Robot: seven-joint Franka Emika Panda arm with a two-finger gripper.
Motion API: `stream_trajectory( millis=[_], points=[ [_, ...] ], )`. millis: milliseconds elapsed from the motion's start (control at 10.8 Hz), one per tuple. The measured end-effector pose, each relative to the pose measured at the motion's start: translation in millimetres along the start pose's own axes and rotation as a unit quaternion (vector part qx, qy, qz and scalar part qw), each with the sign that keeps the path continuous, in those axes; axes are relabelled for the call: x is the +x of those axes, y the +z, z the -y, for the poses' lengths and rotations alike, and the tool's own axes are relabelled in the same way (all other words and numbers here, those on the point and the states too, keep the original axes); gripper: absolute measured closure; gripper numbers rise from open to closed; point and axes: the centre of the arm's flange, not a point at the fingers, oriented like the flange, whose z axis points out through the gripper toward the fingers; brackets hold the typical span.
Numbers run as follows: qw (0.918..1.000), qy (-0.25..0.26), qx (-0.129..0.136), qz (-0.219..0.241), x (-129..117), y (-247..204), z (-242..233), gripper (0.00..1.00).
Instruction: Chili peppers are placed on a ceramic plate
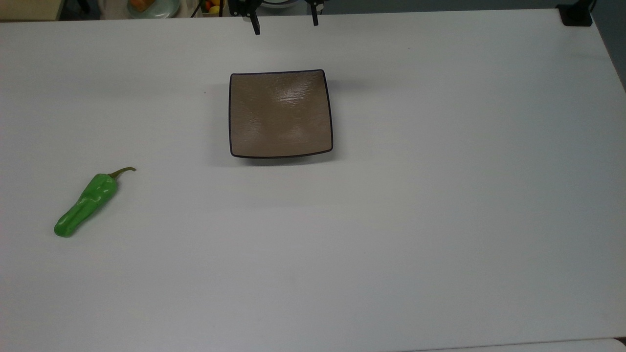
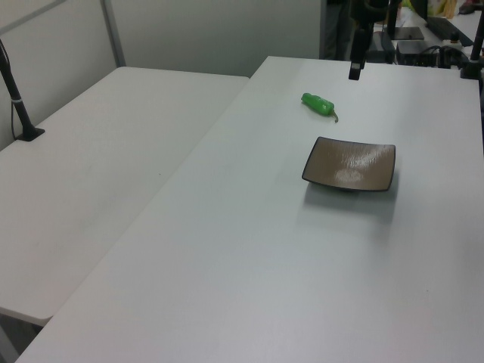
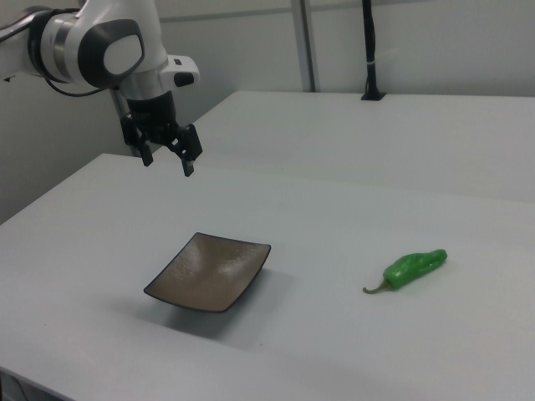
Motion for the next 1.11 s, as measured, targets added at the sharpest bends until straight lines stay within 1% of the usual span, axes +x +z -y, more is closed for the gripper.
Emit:
stream_trajectory(
  millis=[834,1112],
  points=[
    [1.0,0.001,0.0,0.0,0.0,-0.2,-1.9,0.0],
    [0.9999,0.011,-0.003,-0.003,0.3,-3.2,-13.6,0.0]
  ],
)
